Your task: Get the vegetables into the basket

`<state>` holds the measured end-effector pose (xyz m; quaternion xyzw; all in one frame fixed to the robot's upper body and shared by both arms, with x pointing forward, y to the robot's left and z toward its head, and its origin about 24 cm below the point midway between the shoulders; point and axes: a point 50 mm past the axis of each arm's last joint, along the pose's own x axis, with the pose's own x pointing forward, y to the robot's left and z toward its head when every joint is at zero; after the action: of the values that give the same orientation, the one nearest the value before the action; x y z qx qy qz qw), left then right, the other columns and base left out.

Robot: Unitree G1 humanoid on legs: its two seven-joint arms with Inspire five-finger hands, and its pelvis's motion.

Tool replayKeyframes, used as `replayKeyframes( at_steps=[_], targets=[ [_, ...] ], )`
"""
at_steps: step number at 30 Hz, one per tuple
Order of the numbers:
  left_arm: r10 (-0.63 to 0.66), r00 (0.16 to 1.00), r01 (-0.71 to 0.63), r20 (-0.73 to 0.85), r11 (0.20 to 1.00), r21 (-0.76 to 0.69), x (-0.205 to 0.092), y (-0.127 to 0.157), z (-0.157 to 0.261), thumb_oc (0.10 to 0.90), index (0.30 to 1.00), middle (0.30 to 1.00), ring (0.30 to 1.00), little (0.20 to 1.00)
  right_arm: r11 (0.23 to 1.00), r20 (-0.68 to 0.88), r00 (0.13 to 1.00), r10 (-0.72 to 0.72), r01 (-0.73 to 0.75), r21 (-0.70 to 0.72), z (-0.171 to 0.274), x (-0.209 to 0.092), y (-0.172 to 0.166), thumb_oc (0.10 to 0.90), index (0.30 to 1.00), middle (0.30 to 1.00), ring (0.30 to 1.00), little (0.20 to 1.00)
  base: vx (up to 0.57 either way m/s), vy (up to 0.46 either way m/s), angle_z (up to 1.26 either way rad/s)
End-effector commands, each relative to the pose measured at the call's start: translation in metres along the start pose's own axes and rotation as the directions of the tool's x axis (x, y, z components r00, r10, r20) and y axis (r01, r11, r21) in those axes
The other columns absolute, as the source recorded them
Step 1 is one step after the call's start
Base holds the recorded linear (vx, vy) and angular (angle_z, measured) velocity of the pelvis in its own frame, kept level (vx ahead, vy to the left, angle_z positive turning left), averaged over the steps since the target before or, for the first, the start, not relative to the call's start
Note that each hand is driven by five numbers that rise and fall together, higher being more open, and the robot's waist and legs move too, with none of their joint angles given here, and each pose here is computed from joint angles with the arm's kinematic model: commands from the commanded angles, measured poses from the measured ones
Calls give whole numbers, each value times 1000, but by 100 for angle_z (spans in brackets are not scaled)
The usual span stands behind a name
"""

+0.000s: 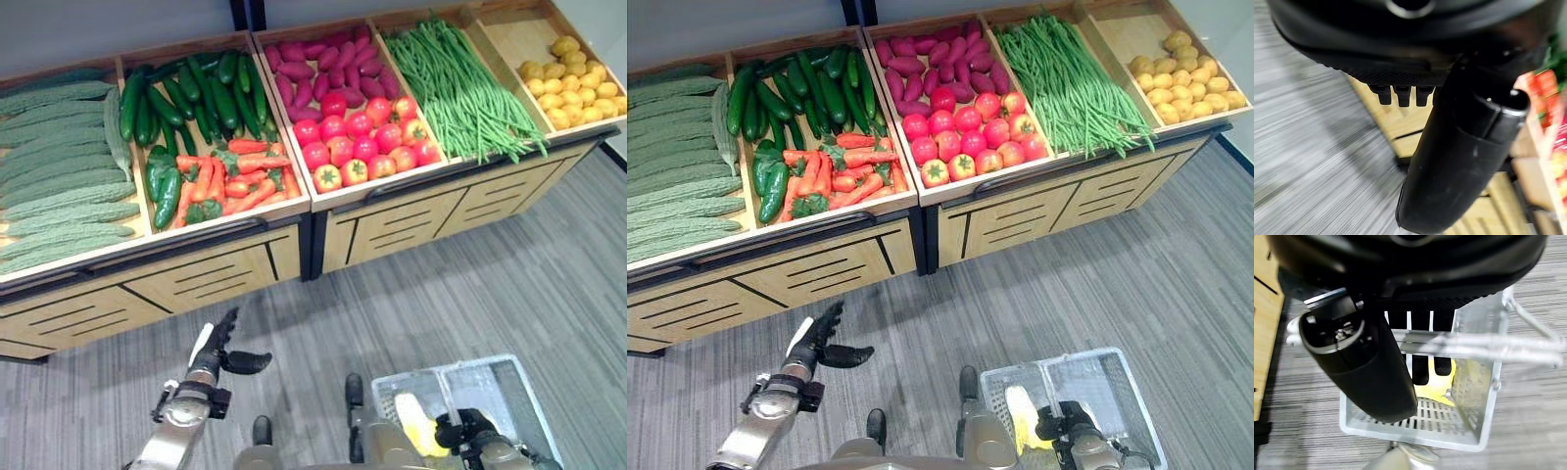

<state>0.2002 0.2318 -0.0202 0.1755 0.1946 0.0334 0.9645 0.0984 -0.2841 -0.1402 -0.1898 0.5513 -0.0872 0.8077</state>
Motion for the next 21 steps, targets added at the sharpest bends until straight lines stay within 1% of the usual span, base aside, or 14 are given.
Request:
replayKeyframes(
  at_steps=[1,2,3,4,6,7,8,9,11,12,14,17,18,21],
  targets=[
    [105,969,-119,223,992,53,9,30,43,900,1000,1000,1000,1000,998,13,1000,22,-21,-52,-2,-1,1,400,300,300,300,300,0,0,0],
    [132,953,-154,274,986,60,6,36,54,900,1000,1000,1000,1000,998,13,1000,23,-22,-57,-4,-1,1,400,300,300,300,300,0,7,-6],
    [219,895,-267,389,961,75,6,50,82,900,1000,1000,1000,1000,997,6,1000,25,-25,-66,-7,-2,3,400,300,300,300,300,-4,2,-6],
    [219,895,-267,389,961,75,6,50,82,900,1000,1000,1000,1000,997,6,1000,25,-25,-66,-7,-2,3,400,300,300,300,300,-13,-4,-8],
    [306,810,-375,501,926,41,9,62,114,900,1000,1000,1000,1000,996,2,999,33,-32,-86,-8,-1,7,400,300,300,300,300,-9,-11,-7],
    [307,808,-377,503,925,40,10,62,115,900,1000,1000,1000,1000,996,5,999,32,-31,-84,-6,-1,7,400,300,300,300,300,-21,-24,-5],
    [388,730,-478,562,878,16,14,70,137,900,1000,1000,1000,1000,995,4,1000,28,-28,-97,-6,-1,9,400,300,300,300,300,-27,-30,-5],
    [432,694,-536,576,844,14,18,75,146,900,1000,1000,1000,1000,994,5,1000,22,-21,-105,-5,-1,9,400,300,300,300,300,0,0,0],
    [451,676,-557,582,830,4,22,75,152,900,1000,1000,1000,1000,995,10,1000,16,-15,-99,-3,0,10,400,300,300,300,300,-4,-11,-4],
    [491,635,-619,597,786,12,26,83,162,900,1000,1000,1000,1000,996,10,1000,1,0,-93,-1,1,9,400,300,300,300,300,4,-34,-15],
    [509,616,-640,601,768,6,30,86,168,900,1000,1000,1000,1000,996,12,1000,-4,5,-91,1,1,9,400,300,300,300,300,26,-22,-25],
    [573,562,-725,596,688,21,37,105,181,900,1000,1000,1000,1000,994,10,1000,-16,17,-108,1,2,6,400,300,300,300,300,40,-14,-32],
    [574,560,-726,598,688,20,38,105,182,900,1000,1000,1000,1000,994,12,1000,-16,17,-106,2,2,6,400,300,300,300,300,24,-17,-27],
    [624,502,-807,599,587,65,45,123,198,900,1000,1000,1000,1000,991,18,999,-29,31,-131,5,2,3,400,300,300,300,300,14,-35,-19]
  ],
)
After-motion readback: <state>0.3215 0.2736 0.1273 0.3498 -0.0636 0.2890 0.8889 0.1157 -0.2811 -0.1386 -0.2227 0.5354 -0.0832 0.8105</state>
